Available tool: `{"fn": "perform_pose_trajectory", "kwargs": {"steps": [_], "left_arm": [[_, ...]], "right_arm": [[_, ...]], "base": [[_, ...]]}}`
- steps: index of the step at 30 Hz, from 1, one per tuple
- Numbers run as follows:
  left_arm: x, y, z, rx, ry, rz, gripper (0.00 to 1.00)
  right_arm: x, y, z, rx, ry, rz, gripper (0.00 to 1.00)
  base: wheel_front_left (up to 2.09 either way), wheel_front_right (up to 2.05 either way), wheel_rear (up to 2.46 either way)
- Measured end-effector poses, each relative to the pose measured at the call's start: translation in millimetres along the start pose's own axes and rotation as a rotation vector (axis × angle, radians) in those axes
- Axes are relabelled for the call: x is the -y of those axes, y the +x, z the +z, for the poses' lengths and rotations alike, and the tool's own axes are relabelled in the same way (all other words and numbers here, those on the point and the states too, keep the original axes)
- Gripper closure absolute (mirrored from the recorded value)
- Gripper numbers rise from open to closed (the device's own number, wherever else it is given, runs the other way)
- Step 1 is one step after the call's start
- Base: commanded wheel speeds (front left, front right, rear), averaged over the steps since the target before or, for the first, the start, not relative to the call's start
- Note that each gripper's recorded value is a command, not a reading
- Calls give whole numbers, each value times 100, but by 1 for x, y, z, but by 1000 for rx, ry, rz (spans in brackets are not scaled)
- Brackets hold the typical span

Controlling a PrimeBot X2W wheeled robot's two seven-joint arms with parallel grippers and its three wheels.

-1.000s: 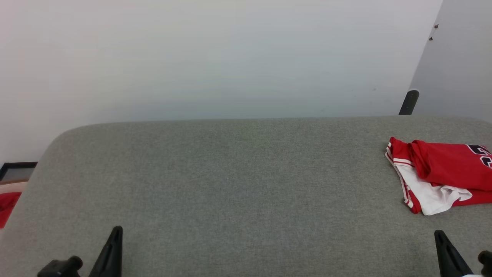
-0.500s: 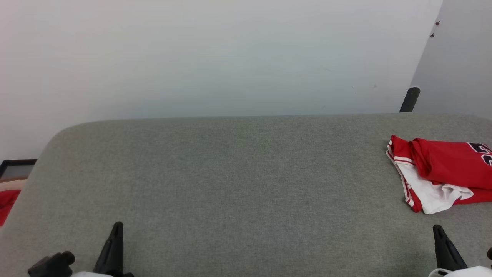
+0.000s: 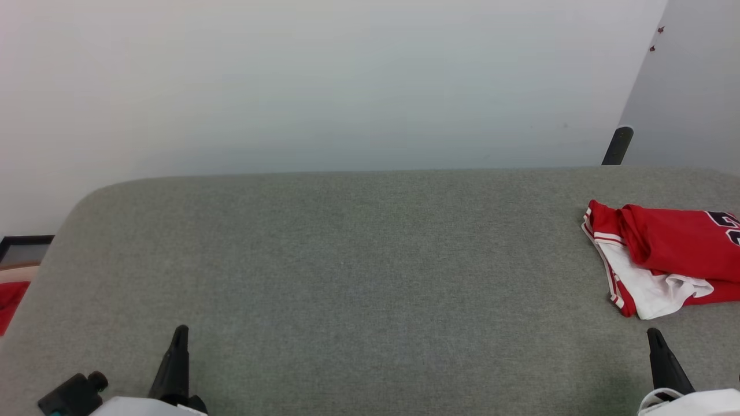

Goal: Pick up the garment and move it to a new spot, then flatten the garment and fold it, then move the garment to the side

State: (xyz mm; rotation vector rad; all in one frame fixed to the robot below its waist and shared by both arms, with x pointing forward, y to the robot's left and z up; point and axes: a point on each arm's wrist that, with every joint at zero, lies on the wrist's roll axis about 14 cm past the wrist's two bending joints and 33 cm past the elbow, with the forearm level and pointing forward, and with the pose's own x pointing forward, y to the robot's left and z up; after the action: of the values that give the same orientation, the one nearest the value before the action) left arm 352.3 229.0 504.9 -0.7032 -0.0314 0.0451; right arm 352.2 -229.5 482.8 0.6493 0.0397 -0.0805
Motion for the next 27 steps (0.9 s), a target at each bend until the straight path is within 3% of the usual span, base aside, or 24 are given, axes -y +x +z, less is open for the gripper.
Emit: {"fn": "perform_pose_trajectory", "kwargs": {"steps": [27], "left_arm": [[5, 12, -8, -22, -328, 22, 100]], "right_arm": [[-12, 12, 0, -6, 349, 5, 100]], "base": [[0, 0, 0]]}}
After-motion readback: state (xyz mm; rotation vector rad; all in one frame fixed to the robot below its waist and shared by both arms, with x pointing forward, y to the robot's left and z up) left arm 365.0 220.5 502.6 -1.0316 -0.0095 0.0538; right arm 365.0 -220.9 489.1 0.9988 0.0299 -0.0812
